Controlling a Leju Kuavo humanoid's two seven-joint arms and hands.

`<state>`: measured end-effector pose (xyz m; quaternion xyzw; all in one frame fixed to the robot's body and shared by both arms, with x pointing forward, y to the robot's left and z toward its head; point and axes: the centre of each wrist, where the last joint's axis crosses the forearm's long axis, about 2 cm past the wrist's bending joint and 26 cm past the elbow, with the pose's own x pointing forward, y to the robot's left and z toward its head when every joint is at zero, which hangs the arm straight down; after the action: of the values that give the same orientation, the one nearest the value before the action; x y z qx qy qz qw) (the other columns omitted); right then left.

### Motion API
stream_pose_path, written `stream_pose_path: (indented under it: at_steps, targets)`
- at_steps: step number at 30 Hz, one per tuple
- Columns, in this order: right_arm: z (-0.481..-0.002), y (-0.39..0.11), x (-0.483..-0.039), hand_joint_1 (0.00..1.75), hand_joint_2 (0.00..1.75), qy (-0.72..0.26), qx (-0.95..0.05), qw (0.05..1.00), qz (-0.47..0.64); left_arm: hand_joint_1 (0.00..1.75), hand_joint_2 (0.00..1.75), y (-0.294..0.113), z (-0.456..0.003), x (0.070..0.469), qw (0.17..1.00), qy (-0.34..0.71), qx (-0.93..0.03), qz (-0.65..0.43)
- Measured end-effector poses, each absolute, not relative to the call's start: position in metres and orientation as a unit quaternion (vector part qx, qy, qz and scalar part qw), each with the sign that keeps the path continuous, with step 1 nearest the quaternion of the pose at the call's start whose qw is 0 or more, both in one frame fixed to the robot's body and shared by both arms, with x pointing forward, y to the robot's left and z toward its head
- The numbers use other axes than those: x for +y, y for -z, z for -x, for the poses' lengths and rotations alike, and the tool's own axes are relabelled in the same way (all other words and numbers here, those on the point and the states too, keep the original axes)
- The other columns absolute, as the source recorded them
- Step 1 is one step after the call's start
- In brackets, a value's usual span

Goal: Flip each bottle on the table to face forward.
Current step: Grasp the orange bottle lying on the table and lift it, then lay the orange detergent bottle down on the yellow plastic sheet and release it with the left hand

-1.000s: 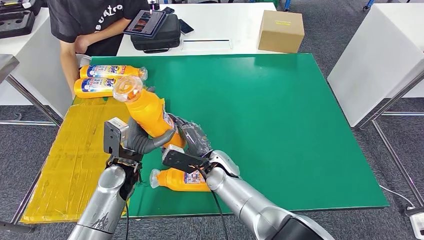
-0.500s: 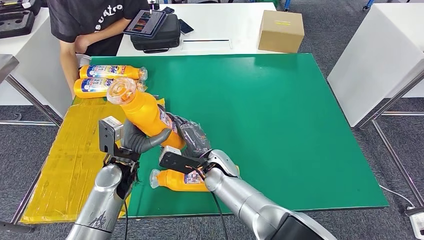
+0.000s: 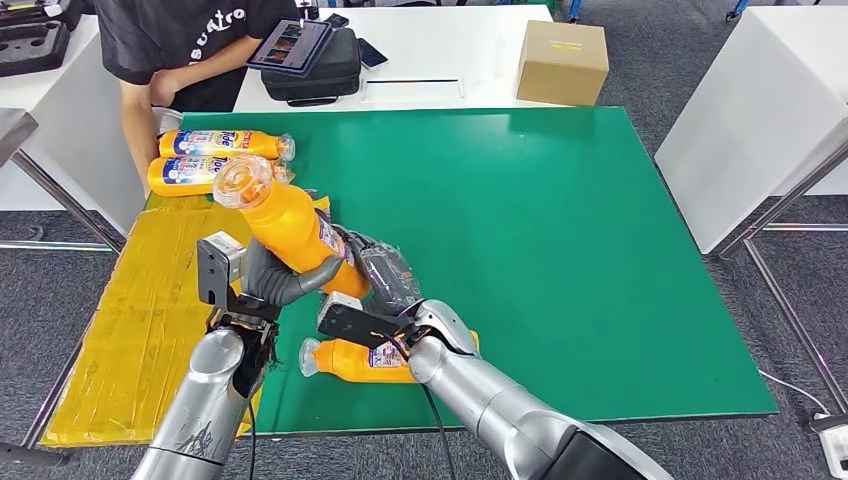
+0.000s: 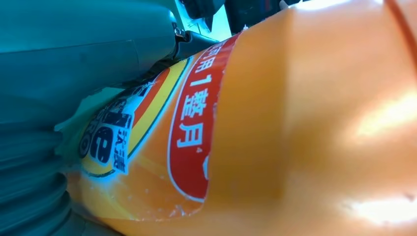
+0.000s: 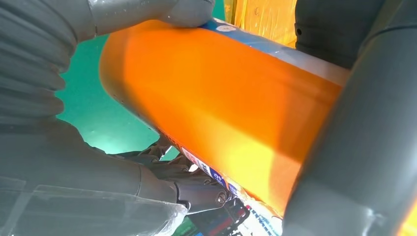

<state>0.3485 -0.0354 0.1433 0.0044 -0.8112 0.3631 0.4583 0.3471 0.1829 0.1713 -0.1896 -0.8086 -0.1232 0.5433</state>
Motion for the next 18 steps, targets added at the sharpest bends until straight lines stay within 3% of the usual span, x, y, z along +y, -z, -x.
stream_pose_path:
  at_steps: [3, 11, 18]
  targets:
    - [-0.349, -0.144, -0.036, 0.0, 1.75, -0.356, -0.815, 0.458, -0.005, 1.75, 1.75, -0.173, -0.348, 0.183, 0.543, 0.119, -0.81, 0.187]
    - [-0.348, -0.146, -0.039, 0.0, 1.75, -0.332, -0.824, 0.458, -0.012, 1.75, 1.75, -0.177, -0.347, 0.19, 0.548, 0.106, -0.816, 0.148]
    - [-0.336, -0.166, -0.048, 0.0, 1.75, -0.305, -0.829, 0.466, -0.051, 1.75, 1.75, -0.171, -0.346, 0.21, 0.556, 0.098, -0.825, 0.042]
